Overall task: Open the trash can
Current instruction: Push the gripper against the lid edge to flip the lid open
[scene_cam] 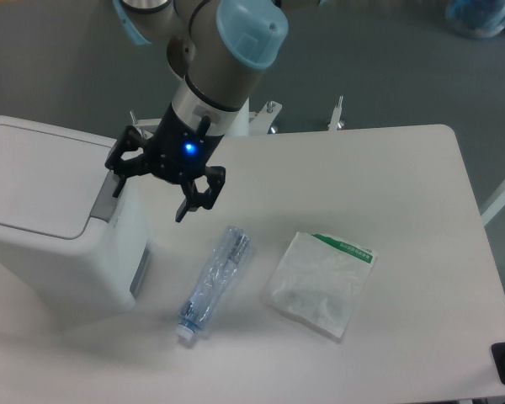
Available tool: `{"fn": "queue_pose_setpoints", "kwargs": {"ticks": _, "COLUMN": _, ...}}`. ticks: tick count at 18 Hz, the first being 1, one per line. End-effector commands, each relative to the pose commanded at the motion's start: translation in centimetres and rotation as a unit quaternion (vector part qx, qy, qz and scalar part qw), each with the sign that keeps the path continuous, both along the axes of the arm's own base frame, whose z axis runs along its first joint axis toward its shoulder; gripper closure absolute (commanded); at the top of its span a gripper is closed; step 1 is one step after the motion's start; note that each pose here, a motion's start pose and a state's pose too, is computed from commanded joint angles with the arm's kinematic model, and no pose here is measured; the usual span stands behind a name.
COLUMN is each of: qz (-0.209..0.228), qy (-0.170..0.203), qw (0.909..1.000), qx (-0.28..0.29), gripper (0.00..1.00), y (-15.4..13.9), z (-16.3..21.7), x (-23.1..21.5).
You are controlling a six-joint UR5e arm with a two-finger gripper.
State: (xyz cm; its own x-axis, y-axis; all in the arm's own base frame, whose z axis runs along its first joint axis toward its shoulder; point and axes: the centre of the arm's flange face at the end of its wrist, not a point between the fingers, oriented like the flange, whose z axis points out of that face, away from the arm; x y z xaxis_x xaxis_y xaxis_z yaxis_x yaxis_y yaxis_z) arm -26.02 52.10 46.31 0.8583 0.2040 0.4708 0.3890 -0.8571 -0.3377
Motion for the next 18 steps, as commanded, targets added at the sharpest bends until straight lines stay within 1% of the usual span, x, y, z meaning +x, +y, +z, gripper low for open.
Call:
{"fn": "queue_pose_setpoints", "kwargs": {"ticks": 3, "qz": 0.008, "qy": 0.000, "qw": 1.0000, "qx": 0.000, "gripper": 0.00, "y": 0.26, "z": -0.06, "x": -0.04}}
{"fn": "queue_pose_setpoints", "kwargs": {"ticks": 18, "qz": 0.007, "qy": -0.002, "qw": 1.0000, "qx": -0.003, "gripper": 0.00, "y": 0.46, "z": -0.83, "x": -0.26}}
